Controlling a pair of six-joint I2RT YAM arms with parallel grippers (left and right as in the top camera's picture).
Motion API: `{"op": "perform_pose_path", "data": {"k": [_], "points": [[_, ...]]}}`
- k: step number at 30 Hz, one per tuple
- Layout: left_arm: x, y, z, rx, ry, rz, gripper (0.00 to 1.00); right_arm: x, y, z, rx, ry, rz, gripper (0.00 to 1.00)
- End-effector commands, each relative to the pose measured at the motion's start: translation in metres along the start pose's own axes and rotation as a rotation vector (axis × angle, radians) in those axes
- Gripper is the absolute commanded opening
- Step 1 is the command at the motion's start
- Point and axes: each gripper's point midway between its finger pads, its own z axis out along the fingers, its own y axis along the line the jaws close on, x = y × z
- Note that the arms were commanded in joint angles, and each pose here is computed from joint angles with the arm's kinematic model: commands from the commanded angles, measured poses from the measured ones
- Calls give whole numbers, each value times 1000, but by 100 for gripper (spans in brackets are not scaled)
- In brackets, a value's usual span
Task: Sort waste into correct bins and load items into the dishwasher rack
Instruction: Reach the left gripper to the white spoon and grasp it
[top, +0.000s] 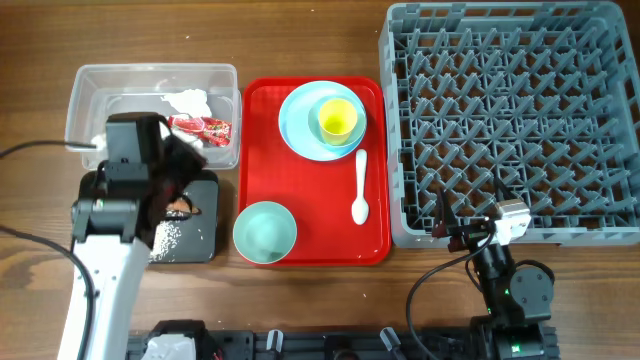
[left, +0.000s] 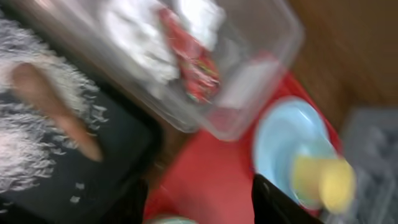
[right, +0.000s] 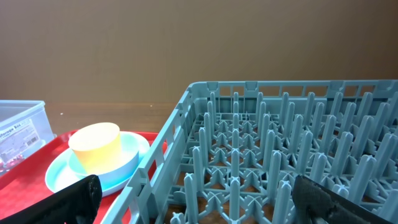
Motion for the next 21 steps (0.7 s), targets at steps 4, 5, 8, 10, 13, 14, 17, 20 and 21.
{"op": "perform_pose_path", "data": {"k": [4, 5, 8, 10, 13, 14, 17, 20, 21], "points": [[135, -141, -3, 417, 277, 386, 56, -1, -3, 0, 13, -7, -8, 100], [152, -152, 2, 434, 289, 414, 56, -2, -3, 0, 13, -8, -8, 100], [205, -181, 30, 447, 268, 514, 58, -1, -3, 0, 13, -7, -8, 100], [229, -189, 49, 434, 232, 558, 64, -1, -3, 0, 13, -7, -8, 100], [252, -188, 78, 388, 194, 598, 66, -1, -3, 0, 13, -7, -8, 100], [259, -181, 92, 351, 201, 591, 65, -1, -3, 0, 13, -7, -8, 100], [269, -157, 110, 249, 249, 579, 59, -1, -3, 0, 13, -7, -8, 100], [273, -129, 112, 148, 292, 612, 48, -1, -3, 0, 13, -7, -8, 100], [275, -126, 111, 137, 299, 622, 48, -1, -3, 0, 13, -7, -8, 100]]}}
